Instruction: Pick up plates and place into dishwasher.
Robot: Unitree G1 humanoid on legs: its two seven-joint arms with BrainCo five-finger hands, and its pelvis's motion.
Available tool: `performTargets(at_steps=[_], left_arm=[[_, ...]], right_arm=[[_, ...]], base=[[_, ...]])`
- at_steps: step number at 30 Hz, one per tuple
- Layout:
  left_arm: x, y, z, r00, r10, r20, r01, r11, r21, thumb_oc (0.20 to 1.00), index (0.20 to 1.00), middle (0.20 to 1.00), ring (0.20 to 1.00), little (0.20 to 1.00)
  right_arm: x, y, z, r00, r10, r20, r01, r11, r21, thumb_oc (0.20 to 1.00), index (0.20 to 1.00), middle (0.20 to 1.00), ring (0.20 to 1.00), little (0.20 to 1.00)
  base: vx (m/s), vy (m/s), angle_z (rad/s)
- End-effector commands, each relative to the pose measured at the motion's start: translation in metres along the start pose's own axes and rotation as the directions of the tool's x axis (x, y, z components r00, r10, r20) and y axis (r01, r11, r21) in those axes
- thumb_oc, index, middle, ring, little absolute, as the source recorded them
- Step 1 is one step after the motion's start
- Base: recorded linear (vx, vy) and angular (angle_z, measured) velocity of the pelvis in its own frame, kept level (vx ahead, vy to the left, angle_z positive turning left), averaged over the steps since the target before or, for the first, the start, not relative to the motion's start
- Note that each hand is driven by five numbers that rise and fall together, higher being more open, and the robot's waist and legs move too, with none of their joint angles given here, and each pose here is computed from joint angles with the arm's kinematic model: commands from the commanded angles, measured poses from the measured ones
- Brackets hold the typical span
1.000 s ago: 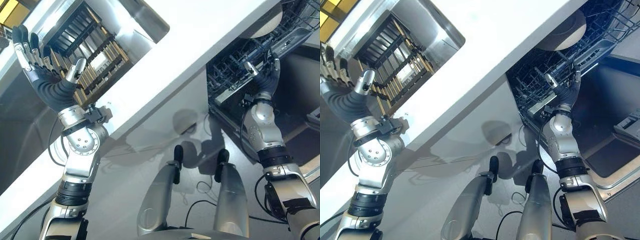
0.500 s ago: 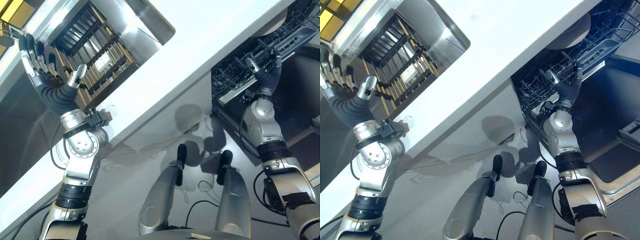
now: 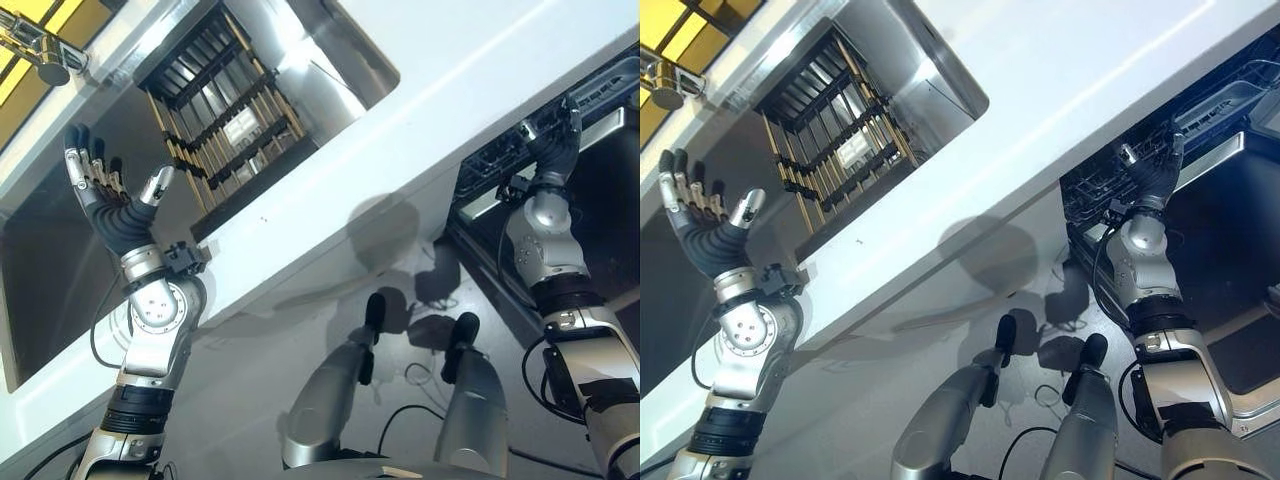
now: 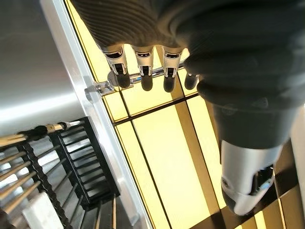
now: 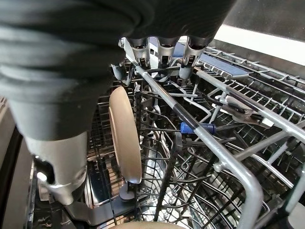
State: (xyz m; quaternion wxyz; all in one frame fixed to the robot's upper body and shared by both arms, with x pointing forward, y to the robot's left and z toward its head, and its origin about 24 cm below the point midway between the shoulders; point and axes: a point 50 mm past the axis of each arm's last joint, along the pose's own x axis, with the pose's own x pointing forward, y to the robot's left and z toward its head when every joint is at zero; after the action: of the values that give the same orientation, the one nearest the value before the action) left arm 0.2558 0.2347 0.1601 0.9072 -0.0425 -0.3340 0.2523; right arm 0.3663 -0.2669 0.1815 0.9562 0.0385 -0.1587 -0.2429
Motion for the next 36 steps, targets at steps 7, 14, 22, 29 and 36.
performTargets(at_steps=[7, 14, 22, 29, 36], left_arm=[[0.027, 0.015, 0.026, 0.985, -0.046, 0.168, 0.028, 0.994, 0.107, 1.0, 1.0, 1.0, 1.0, 1.0], [0.024, 0.009, 0.022, 0.987, -0.021, 0.162, 0.005, 0.995, 0.101, 1.0, 1.0, 1.0, 1.0, 1.0], [0.017, 0.001, 0.019, 0.989, 0.005, 0.15, -0.017, 0.997, 0.078, 1.0, 1.0, 1.0, 1.0, 1.0], [0.012, -0.001, 0.017, 0.989, 0.015, 0.146, -0.024, 0.998, 0.061, 1.0, 1.0, 1.0, 1.0, 1.0], [0.01, -0.006, 0.019, 0.988, 0.011, 0.156, -0.02, 0.998, 0.055, 1.0, 1.0, 1.0, 1.0, 1.0]], right_arm=[[-0.003, 0.082, 0.071, 0.931, 0.238, 0.277, -0.287, 0.946, 0.151, 1.0, 1.0, 1.0, 1.0, 1.0], [-0.004, 0.066, 0.066, 0.961, 0.088, 0.261, -0.118, 0.988, 0.102, 1.0, 1.0, 1.0, 1.0, 1.0], [-0.005, 0.054, 0.064, 0.965, -0.038, 0.26, 0.018, 0.997, 0.08, 1.0, 1.0, 1.0, 1.0, 1.0], [-0.015, 0.042, 0.053, 0.961, -0.128, 0.244, 0.105, 0.989, 0.105, 1.0, 1.0, 1.0, 1.0, 1.0], [-0.027, 0.022, 0.042, 0.95, -0.2, 0.239, 0.178, 0.978, 0.11, 1.0, 1.0, 1.0, 1.0, 1.0]], base=[[-0.05, -0.056, 0.04], [-0.06, 0.014, 0.01], [-0.06, 0.034, 0.02], [-0.05, 0.005, 0.01], [-0.03, -0.022, 0.0]])
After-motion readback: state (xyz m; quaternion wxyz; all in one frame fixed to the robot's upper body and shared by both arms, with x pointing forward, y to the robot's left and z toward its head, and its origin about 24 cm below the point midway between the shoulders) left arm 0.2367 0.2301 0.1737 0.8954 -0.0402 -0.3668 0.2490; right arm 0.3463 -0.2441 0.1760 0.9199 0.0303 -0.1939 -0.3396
